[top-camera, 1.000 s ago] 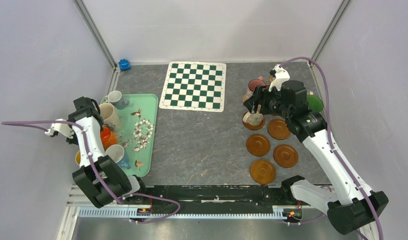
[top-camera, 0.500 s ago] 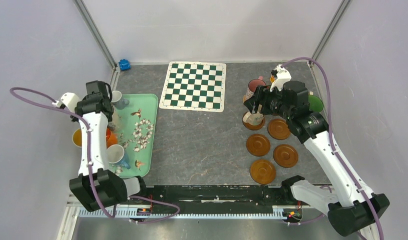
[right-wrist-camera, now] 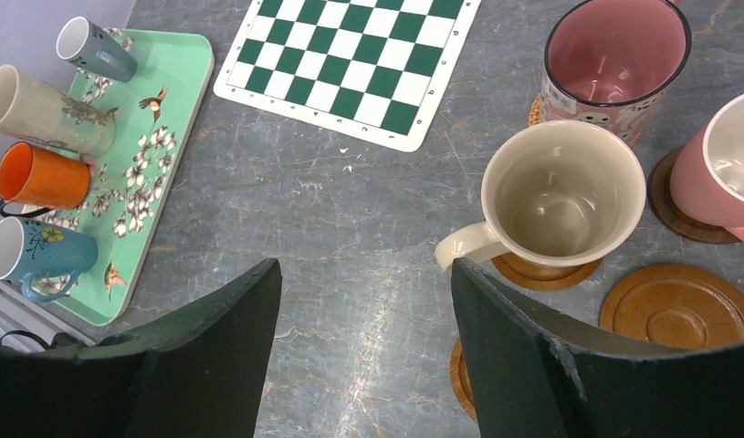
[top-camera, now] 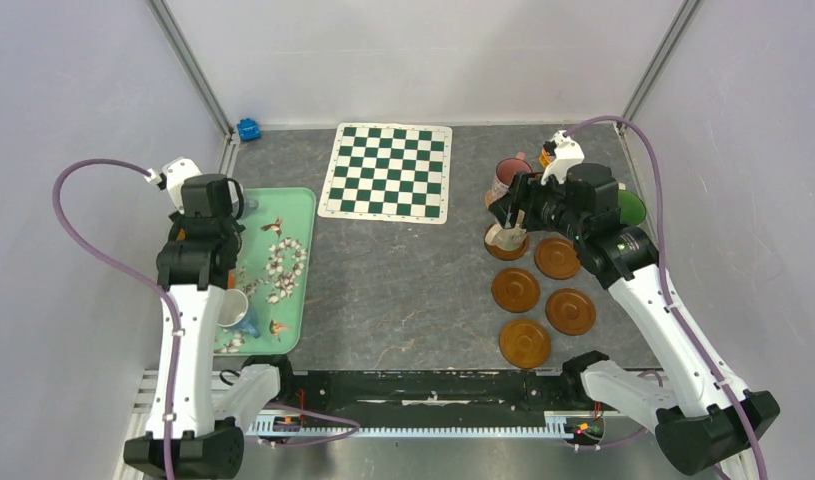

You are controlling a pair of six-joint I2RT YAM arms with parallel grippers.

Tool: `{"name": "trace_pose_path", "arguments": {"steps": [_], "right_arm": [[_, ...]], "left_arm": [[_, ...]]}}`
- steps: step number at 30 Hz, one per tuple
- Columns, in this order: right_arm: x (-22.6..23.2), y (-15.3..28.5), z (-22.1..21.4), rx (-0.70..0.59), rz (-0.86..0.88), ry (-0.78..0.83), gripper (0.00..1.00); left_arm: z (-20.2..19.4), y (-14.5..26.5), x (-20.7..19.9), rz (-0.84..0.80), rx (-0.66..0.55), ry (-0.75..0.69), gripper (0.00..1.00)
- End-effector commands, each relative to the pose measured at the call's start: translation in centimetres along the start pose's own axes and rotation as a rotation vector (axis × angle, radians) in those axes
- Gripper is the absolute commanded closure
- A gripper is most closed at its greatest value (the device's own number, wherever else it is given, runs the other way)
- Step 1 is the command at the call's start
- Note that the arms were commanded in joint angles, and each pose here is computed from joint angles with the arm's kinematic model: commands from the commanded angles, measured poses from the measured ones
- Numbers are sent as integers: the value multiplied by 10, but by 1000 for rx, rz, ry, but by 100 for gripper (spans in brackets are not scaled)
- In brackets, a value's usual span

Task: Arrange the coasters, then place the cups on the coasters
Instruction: Pick up the cup from the tray.

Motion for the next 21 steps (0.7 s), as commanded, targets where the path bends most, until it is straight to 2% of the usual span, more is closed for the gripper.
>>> {"name": "trace_pose_path", "arguments": {"steps": [1,5,13,21], "right_arm": [[6,10,13,-46,5,16,29],[2,11,13,-48,-17,37,29],[-8,12,3,-44,-42,46,28],[-16,10,-6,-35,-58,54,28]], "left_arm": [[26,24,-32,-295,-146,-117,98],[24,50,-68,-557,-193,-192,98],[4,92,-128,-957,-231,-324,98],[-45,119,-186,-1108,-239,-621,98]]}}
Point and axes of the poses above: each gripper's point midway between its finger pads, its own y axis back along the fingers, its own x axis along the line the jaws close on, z = x × y, the point moved 2 cm from there along y, back along the fingers, and after that the axes turned 13 degrees about -y, right-handed, at the moved point
